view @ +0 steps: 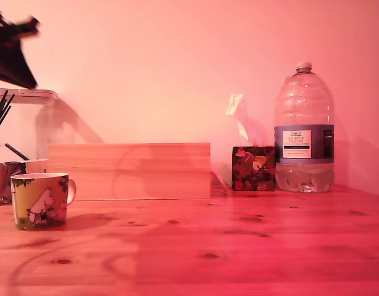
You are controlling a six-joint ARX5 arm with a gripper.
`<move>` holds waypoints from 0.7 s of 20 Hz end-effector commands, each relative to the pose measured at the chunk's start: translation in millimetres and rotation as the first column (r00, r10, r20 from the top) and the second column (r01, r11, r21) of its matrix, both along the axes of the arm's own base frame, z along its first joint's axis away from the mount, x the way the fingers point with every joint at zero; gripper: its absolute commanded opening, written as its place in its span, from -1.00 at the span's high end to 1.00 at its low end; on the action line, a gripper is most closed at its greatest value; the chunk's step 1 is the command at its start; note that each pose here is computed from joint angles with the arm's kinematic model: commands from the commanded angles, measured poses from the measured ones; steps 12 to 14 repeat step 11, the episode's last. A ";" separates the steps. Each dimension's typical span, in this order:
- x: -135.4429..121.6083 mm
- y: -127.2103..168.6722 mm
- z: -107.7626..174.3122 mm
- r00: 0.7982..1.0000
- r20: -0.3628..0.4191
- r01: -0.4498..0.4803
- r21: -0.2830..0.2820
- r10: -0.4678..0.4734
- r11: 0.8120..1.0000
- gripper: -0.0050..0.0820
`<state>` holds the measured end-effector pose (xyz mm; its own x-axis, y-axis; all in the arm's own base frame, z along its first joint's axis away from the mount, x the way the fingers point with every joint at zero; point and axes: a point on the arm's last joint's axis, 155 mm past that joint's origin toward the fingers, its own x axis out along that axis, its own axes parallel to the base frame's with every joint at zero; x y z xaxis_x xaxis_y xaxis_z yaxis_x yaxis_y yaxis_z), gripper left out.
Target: Pick up the coffee capsules from the table one by one and drop them inside the nearest coffee cup
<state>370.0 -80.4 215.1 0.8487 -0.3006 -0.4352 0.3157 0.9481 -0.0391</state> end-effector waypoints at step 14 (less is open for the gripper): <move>-27.7 3.8 5.1 0.999 0.038 -0.022 -0.053 0.024 0.998 0.93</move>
